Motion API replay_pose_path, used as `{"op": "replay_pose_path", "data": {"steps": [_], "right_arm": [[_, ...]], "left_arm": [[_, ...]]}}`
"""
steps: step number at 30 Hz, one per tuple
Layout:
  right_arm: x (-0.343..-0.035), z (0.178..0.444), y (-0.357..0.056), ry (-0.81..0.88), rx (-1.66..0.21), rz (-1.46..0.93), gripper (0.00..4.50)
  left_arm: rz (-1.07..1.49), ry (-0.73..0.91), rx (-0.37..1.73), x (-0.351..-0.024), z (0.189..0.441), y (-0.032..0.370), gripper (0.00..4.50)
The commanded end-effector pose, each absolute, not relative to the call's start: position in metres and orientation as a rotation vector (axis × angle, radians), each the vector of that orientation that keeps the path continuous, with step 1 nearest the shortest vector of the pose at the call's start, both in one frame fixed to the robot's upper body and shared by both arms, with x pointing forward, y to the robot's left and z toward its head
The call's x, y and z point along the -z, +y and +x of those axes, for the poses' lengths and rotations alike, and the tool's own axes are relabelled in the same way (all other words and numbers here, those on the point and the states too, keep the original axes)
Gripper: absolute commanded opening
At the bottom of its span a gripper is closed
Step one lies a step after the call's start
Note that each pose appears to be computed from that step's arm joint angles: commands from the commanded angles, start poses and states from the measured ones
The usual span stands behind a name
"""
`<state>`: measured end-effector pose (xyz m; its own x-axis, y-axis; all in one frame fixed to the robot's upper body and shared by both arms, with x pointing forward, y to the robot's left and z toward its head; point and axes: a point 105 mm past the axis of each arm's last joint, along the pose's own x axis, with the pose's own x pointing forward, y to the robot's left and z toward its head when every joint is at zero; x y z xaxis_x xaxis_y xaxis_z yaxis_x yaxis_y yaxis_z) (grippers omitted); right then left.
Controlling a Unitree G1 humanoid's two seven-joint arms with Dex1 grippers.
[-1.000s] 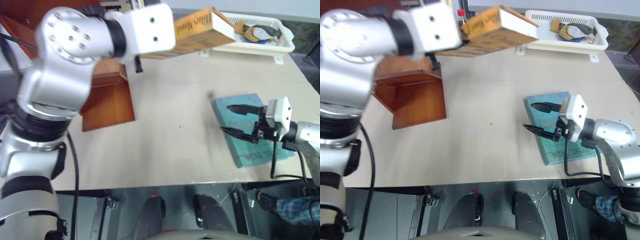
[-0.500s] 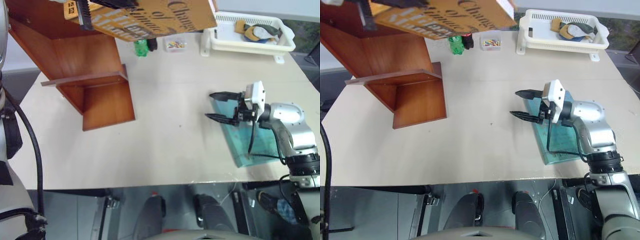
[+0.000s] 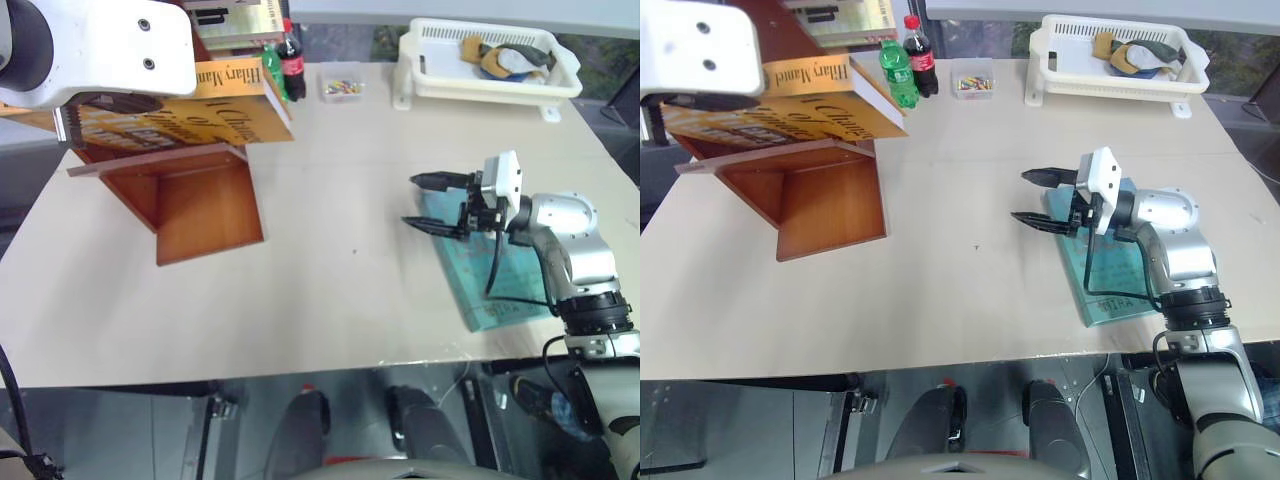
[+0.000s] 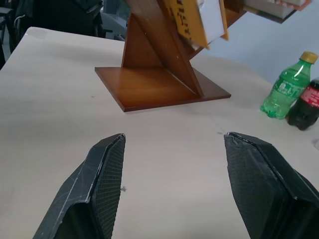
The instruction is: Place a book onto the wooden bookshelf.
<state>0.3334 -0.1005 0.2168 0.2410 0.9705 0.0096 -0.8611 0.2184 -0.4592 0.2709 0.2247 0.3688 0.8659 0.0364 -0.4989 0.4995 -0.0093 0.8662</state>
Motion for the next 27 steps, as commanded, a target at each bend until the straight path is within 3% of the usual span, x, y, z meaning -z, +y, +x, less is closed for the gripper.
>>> {"op": "replay_pose_path", "data": {"steps": [1, 13, 25, 26, 27], "right_arm": [[-0.241, 0.333, -0.099, -0.403, -1.290, -0.393, 3.24], [-0.287, 0.331, -0.104, -0.541, -1.272, -0.207, 3.24], [-0.290, 0.324, -0.100, -0.557, -1.299, -0.152, 3.24], [-0.290, 0.324, -0.100, -0.557, -1.301, -0.152, 3.24], [-0.290, 0.324, -0.100, -0.557, -1.302, -0.152, 3.24]], "left_arm": [[1.542, 0.449, 0.268, -0.369, 0.258, 0.242, 0.52], [1.424, 0.457, 0.270, -0.337, 0.247, 0.250, 0.52], [1.436, 0.392, 0.210, -0.334, 0.254, 0.258, 0.52], [1.432, 0.380, 0.211, -0.334, 0.254, 0.259, 1.29], [1.458, 0.371, 0.207, -0.336, 0.254, 0.260, 1.53]]}}
